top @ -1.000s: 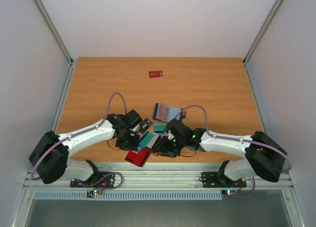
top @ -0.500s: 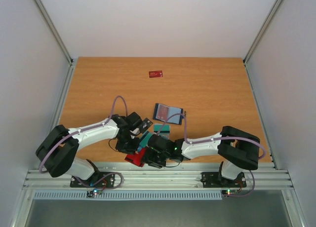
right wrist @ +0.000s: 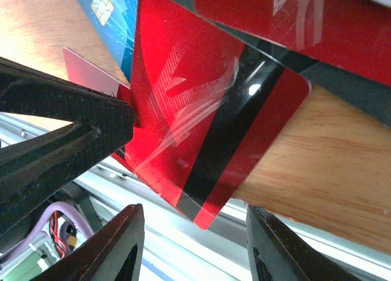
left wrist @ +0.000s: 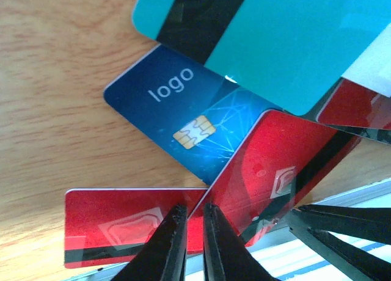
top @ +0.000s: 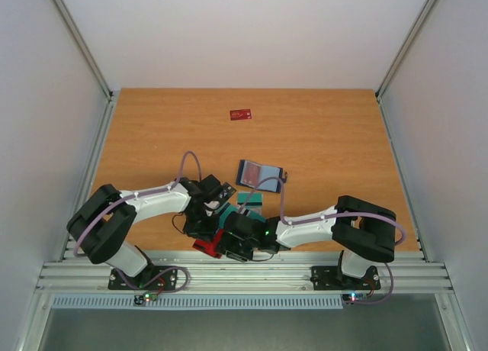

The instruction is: Put the credit cards into the card holder

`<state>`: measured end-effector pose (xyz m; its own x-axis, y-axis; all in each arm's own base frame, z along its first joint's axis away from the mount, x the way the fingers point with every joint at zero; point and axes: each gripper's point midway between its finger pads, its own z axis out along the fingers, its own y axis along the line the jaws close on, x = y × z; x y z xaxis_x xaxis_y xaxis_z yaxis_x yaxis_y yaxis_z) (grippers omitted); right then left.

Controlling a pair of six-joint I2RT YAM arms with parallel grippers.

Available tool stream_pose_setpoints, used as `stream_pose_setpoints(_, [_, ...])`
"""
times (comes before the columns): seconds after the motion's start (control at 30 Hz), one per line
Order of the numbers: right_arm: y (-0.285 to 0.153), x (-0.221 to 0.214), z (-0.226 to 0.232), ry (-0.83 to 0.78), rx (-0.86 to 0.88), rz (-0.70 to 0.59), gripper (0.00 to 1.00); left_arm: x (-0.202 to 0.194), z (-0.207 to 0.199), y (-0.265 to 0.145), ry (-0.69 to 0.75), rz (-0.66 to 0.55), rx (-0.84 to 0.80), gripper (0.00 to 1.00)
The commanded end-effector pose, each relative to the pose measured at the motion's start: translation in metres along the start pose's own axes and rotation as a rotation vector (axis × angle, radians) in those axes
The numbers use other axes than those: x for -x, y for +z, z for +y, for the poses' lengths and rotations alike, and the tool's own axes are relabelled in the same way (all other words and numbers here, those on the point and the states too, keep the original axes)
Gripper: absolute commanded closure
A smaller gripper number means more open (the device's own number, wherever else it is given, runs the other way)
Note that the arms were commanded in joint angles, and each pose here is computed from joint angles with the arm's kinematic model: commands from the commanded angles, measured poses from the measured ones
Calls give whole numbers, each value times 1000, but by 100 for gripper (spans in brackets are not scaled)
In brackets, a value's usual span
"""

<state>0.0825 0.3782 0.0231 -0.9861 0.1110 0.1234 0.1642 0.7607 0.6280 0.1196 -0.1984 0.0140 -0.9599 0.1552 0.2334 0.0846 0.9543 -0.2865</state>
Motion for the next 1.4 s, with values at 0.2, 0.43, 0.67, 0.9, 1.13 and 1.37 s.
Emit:
stream_pose_setpoints(0.2, [12,3,2,20,13,-41,53,-1,-3,8,13,16,-33,90])
stream_pose_setpoints(0.43, [13,7,9,4,49,-60,55,-4,-5,13,19,35,-47,89])
stream_pose_setpoints(0.67, [10,10,11,2,61,-82,66,-10,-5,17,16,51,-66,89])
stream_pose_setpoints(0.9, [2,13,15,3,75,-109,80,-14,-8,20,12,68,-95,89])
stream_pose_setpoints(1.13, [-5,14,28,-13,109,-122,83,-15,-13,20,11,75,-124,89])
stream_pose_setpoints(1.37, [-7,9,34,-20,102,-120,84,-16,-20,12,18,71,-153,89])
